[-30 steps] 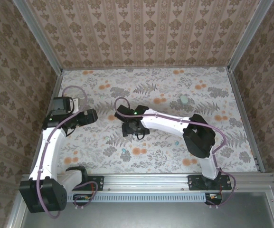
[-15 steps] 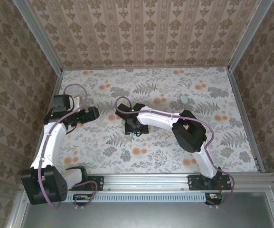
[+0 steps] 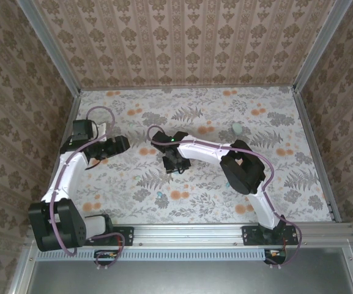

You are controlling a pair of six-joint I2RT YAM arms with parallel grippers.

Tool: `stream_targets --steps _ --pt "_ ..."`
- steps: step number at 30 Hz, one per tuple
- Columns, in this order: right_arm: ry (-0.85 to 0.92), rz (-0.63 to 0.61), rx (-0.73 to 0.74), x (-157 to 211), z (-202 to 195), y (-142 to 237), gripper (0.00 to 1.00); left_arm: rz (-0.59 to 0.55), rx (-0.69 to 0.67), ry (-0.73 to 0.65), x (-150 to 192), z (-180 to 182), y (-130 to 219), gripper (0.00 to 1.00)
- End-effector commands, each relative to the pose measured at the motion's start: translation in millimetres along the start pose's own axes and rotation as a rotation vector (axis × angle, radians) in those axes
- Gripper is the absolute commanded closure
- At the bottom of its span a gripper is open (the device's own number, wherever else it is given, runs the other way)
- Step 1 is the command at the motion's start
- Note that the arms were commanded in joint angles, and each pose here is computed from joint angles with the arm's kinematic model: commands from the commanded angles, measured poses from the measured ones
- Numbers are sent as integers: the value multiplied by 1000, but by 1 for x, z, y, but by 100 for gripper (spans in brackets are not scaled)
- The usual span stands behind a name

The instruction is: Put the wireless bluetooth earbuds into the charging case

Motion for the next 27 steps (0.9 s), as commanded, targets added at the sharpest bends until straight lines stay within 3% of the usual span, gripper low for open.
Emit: stream_targets --steps 1,4,9,14,18,24,27 --pt "239 80 5 22 -7 1 65 21 77 -37 4 -12 -5 18" --pt "412 86 -71 33 -3 7 72 52 196 -127 14 -34 -11 20" --pt "653 61 -137 50 -6 24 71 129 266 -284 40 -62 -23 19" --pt "728 18 -116 56 -16 36 71 132 270 -301 50 -67 -28 19" --pt "726 -78 -177 61 -14 56 70 71 322 -348 52 -74 -17 18" --pt "743 -202 -303 60 -11 95 70 -145 551 -597 64 -105 25 14" --pt "766 -229 -353 57 -12 114 70 -192 593 -628 66 -114 38 12"
Point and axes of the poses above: each hand's point on the last joint's axis, 136 mm out from that joint toward the fingers, its own y axis back along the fingers, its own z axis along the line the jaws close on, x = y × z, the point moved 3 cm from there along y, back along the fingers, and after that the axes turned 7 degrees about y, right-handed, at the moved point
